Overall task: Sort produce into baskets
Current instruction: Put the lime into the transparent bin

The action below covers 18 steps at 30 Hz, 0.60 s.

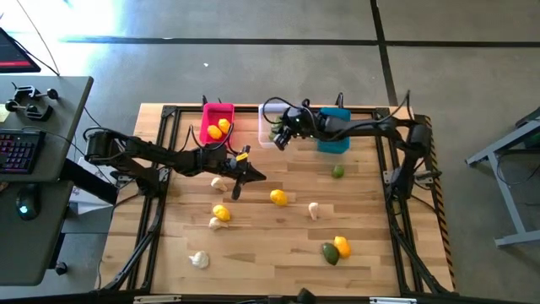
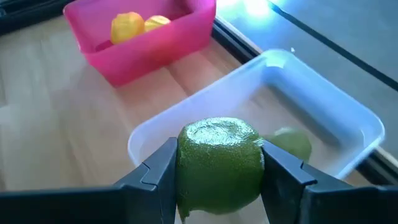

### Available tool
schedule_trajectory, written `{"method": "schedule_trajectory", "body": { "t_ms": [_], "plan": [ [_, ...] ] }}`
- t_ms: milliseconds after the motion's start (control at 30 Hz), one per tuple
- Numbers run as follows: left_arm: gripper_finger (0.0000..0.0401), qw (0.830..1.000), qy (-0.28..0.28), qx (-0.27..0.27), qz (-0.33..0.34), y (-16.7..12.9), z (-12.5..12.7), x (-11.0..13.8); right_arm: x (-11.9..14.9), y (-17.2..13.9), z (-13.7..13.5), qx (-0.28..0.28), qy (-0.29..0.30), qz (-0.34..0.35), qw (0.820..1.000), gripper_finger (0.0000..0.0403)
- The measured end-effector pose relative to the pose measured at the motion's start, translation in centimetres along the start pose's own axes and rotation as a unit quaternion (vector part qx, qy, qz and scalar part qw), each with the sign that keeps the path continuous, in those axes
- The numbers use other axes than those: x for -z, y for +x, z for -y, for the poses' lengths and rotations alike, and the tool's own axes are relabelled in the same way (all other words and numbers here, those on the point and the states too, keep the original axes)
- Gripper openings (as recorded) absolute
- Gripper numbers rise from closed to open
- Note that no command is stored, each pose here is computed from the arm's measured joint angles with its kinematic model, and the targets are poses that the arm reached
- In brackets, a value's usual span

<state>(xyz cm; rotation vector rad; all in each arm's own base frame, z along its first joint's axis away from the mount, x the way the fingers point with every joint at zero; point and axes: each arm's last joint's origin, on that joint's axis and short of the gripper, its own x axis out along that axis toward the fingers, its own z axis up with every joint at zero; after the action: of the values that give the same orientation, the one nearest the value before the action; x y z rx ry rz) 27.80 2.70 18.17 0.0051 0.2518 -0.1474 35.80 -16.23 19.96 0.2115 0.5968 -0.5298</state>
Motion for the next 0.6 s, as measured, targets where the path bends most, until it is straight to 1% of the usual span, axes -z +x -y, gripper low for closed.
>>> {"method": "schedule_trajectory", "body": {
  "t_ms": [167,333,467,600],
  "plan": [
    [0.0000,1.000,-0.006,0.001,-0.012,0.0,0.0,0.2,0.2,2.1,1.0,-0.013,0.009,-0.019,1.000,0.0156],
    [0.0000,0.999,-0.020,0.003,-0.040,0.0,0.1,0.8,-0.1,3.7,1.4,-0.023,0.017,-0.024,0.999,0.0157],
    [0.0000,0.999,-0.020,0.003,-0.038,0.0,0.1,0.7,-1.1,4.5,1.2,-0.024,0.023,-0.010,0.999,0.0157],
    [0.0000,0.999,-0.019,0.003,-0.036,-0.1,0.1,0.7,-0.8,6.3,1.2,-0.021,0.034,-0.030,0.999,0.0157]
  ]
}}
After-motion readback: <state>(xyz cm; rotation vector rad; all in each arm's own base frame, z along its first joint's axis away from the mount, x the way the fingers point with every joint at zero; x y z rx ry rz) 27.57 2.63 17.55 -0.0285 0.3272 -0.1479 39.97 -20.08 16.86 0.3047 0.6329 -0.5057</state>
